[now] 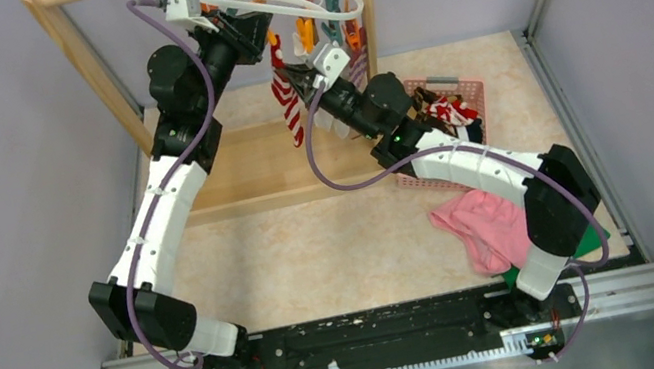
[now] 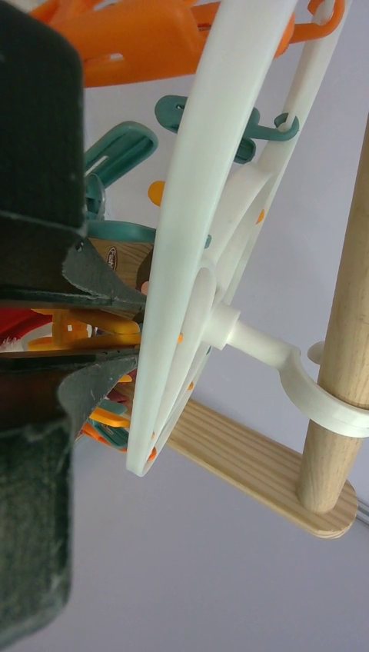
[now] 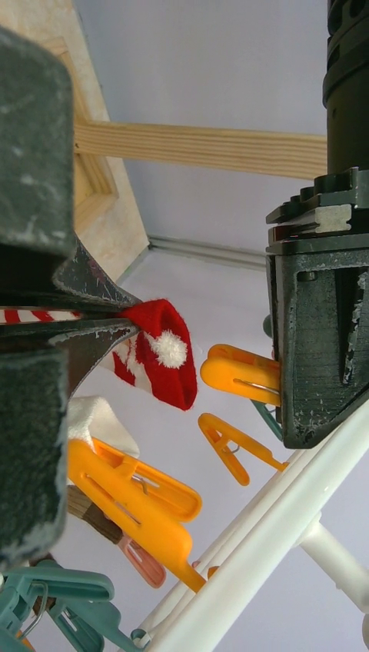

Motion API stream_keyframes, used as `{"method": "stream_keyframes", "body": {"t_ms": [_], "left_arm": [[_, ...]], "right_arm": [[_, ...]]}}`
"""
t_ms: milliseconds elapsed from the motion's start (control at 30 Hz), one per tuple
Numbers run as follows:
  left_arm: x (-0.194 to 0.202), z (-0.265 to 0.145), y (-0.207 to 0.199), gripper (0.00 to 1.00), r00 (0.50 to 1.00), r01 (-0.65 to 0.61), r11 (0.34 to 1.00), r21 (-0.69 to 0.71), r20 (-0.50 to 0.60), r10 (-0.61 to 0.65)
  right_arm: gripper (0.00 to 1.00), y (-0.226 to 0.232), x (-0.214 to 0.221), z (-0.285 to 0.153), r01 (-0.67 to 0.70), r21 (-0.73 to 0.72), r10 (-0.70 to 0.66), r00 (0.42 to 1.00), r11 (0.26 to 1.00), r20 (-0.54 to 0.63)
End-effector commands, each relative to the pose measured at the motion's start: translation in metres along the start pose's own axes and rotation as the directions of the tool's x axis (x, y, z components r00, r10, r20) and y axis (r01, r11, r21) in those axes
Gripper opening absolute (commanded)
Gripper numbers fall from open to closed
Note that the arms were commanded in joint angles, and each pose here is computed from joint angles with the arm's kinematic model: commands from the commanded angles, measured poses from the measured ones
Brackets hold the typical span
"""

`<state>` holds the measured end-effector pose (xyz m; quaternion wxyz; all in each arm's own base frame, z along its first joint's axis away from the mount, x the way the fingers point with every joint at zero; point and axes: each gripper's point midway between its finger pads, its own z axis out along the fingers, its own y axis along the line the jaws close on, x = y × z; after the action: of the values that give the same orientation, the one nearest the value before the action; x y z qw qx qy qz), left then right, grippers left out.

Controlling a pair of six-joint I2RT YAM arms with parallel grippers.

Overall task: Clip the socks to the hanger
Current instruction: Clamp the sock onto the hanger.

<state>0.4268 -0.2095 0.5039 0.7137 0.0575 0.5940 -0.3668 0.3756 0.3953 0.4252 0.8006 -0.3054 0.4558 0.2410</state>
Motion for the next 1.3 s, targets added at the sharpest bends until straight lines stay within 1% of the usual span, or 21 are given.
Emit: {"method": "stream_keyframes", "body": {"t_ms": [0, 500, 900, 967, 1033, 1133, 1267], "left_arm": [[-0.018, -0.004, -0.016, 0.00, 0.998, 0.011, 0.999, 0.032, 0.058, -0.013], [-0.014, -0.004, -0.015, 0.00, 0.999, 0.017, 0.999, 0.030, 0.051, -0.018], [-0.014, -0.005, -0.015, 0.00, 0.999, 0.019, 0.999, 0.027, 0.049, -0.021], [-0.013, -0.004, -0.015, 0.00, 0.999, 0.020, 0.999, 0.027, 0.049, -0.021], [-0.015, -0.005, -0.015, 0.00, 0.998, 0.019, 0.999, 0.027, 0.052, -0.021], [-0.017, -0.005, -0.016, 0.00, 0.998, 0.017, 1.000, 0.027, 0.056, -0.018], [-0.015, -0.006, -0.017, 0.00, 0.999, 0.017, 0.999, 0.028, 0.051, -0.018]], "right_arm": [[0.00, -0.010, -0.043, 0.008, 0.012, 0.032, -0.015, 0.994, 0.999, 0.105], [0.00, -0.008, -0.061, 0.009, 0.007, 0.016, -0.009, 0.990, 1.000, 0.144], [0.00, -0.011, -0.075, 0.012, 0.021, 0.033, -0.027, 0.986, 0.999, 0.166], [0.00, -0.010, -0.077, 0.014, 0.039, 0.034, -0.044, 0.986, 0.999, 0.158], [0.00, -0.010, -0.073, 0.015, 0.054, 0.041, -0.059, 0.991, 0.998, 0.123], [0.00, -0.008, -0.062, 0.008, 0.080, 0.032, -0.083, 0.993, 0.996, 0.082], [0.00, -0.013, -0.057, 0.002, 0.103, 0.053, -0.106, 0.993, 0.993, 0.051]]}}
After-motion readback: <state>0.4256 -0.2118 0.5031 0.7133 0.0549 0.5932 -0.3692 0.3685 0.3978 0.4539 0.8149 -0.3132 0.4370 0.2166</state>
